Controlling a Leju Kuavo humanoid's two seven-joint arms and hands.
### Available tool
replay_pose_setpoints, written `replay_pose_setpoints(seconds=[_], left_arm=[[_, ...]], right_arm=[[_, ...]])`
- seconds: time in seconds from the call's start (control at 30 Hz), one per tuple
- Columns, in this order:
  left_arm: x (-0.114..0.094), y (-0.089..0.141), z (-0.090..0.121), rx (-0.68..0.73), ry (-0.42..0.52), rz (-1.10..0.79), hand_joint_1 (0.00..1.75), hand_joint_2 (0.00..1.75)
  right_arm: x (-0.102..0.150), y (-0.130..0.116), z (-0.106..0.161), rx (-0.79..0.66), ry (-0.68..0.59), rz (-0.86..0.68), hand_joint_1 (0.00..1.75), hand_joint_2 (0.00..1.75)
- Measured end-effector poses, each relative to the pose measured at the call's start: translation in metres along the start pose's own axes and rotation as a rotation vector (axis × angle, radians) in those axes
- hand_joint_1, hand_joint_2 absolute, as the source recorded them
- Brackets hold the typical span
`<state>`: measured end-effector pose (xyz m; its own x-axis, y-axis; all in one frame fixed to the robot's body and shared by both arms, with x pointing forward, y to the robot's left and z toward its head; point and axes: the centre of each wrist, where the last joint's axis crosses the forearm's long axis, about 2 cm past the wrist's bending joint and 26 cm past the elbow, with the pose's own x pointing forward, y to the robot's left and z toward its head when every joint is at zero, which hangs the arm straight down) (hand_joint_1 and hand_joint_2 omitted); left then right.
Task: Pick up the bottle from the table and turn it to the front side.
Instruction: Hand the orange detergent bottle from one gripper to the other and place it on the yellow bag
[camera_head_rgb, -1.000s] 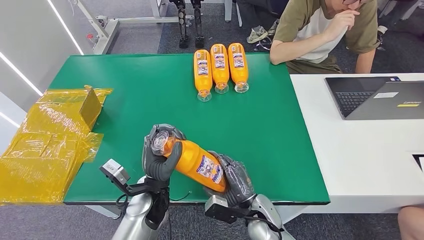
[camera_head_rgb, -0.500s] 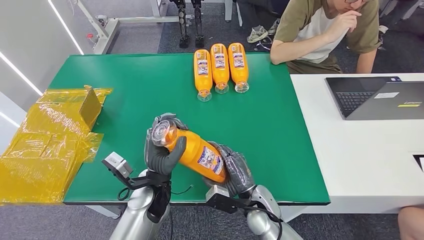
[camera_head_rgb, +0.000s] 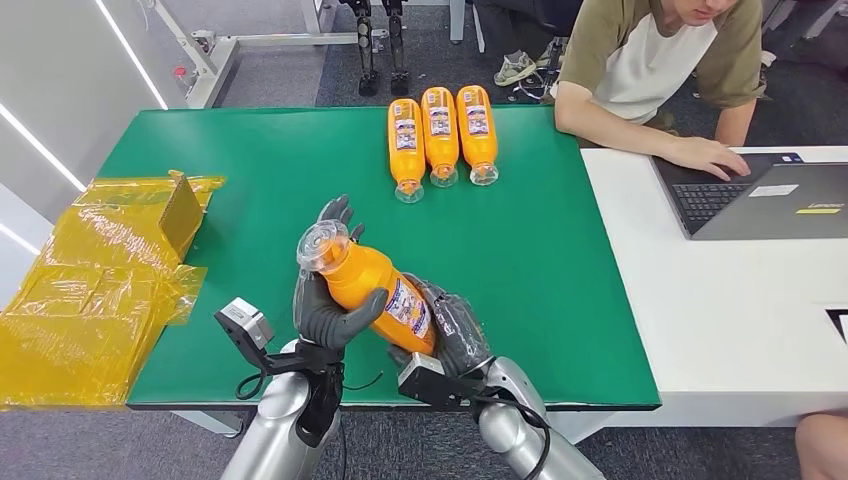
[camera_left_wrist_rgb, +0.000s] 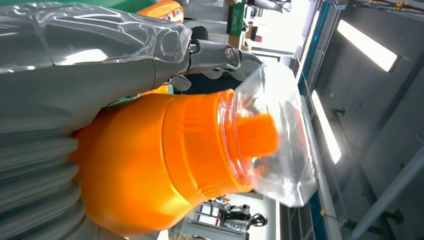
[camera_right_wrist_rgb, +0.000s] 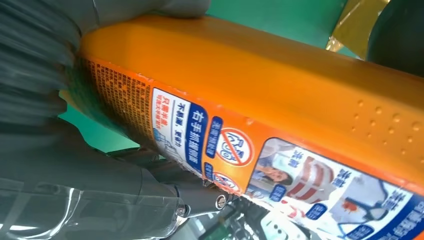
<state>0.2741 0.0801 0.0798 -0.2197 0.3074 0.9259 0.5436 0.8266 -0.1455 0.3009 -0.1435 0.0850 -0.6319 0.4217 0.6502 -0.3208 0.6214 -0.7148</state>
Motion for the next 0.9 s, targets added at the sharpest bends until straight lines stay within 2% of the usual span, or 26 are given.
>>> replay_pose_setpoints(seconds=[0.67, 0.9], left_arm=[[-0.004, 0.0, 0.004, 0.015, 0.026, 0.0, 0.0, 1.75], [-0.008, 0.001, 0.008, 0.039, 0.057, -0.108, 0.03, 1.75]], right_arm=[[-0.012, 0.01, -0.012, 0.175, 0.019, -0.016, 1.75, 1.75], [-0.01, 0.018, -0.004, 0.218, 0.039, -0.009, 1.75, 1.75]])
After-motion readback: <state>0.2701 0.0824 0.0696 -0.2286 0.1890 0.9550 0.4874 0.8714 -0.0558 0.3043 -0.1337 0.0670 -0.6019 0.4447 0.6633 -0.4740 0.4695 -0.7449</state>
